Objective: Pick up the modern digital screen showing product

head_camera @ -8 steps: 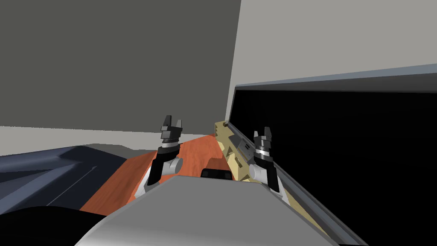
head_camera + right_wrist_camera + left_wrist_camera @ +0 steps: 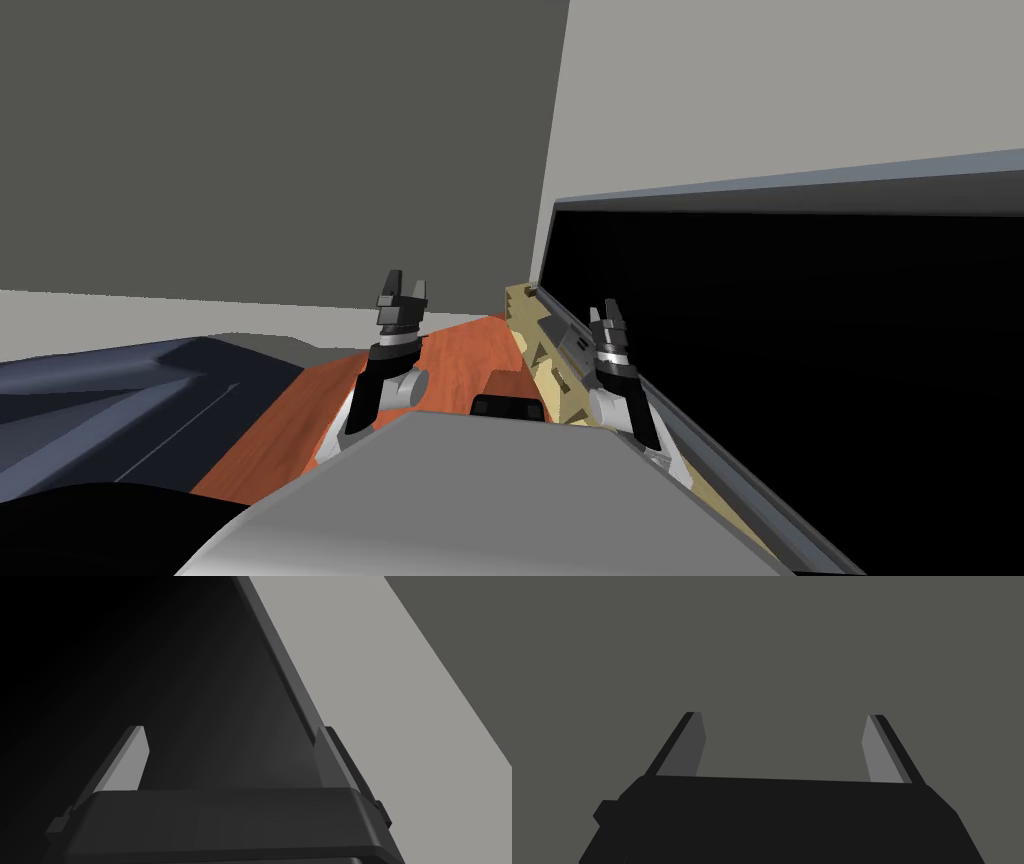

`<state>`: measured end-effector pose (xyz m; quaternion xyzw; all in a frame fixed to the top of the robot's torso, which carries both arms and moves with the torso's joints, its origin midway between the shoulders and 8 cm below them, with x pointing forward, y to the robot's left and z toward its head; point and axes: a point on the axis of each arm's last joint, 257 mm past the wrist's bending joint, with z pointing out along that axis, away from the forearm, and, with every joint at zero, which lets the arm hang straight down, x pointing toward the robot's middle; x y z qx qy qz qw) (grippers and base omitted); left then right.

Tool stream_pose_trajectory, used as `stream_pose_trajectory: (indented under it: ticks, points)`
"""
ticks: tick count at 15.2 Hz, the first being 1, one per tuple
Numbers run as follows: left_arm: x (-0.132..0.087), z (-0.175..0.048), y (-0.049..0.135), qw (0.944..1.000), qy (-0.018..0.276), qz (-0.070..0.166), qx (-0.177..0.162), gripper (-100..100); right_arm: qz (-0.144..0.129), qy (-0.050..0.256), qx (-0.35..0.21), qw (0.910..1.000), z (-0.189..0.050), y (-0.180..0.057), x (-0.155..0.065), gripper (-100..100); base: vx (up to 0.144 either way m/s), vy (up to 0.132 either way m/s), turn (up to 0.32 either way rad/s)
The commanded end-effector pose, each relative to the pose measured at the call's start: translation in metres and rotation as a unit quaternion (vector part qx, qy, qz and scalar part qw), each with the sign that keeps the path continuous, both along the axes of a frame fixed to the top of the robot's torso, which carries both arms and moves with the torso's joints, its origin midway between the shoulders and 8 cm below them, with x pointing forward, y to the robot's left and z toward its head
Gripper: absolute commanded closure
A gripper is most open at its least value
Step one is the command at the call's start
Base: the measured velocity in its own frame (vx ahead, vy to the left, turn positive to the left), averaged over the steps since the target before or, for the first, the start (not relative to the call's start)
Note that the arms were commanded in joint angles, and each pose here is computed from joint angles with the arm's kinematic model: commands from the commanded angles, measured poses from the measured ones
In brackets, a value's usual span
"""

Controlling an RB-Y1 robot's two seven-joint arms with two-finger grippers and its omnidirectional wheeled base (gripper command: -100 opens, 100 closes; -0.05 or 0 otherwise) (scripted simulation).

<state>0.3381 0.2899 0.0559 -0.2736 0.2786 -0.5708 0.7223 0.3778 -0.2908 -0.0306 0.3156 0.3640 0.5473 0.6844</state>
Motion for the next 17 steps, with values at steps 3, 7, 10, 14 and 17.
stream_pose_trajectory:
  ticks: [3,7,10,14,17]
  points:
    - [0.000,0.000,0.000,1.0000,0.000,0.000,0.000,0,0.029,0.021,-0.041,0.9985,-0.020,0.014,0.006,-100,-0.013,0.025,0.043]
    - [0.000,0.000,0.000,1.0000,0.000,0.000,0.000,0,0.048,0.034,-0.072,0.9957,-0.031,0.021,0.008,-100,-0.012,0.027,0.041]
    - [0.000,0.000,0.000,1.0000,0.000,0.000,0.000,0,0.076,0.057,-0.109,0.9895,-0.056,0.033,0.010,-100,-0.010,0.032,0.058]
    - [0.000,0.000,0.000,1.0000,0.000,0.000,0.000,0,0.097,0.073,-0.144,0.9820,-0.072,0.038,0.010,-100,-0.015,0.040,0.054]
    - [0.000,0.000,0.000,1.0000,0.000,0.000,0.000,0,0.114,0.088,-0.170,0.9748,-0.088,0.042,0.009,-100,-0.010,0.028,0.045]
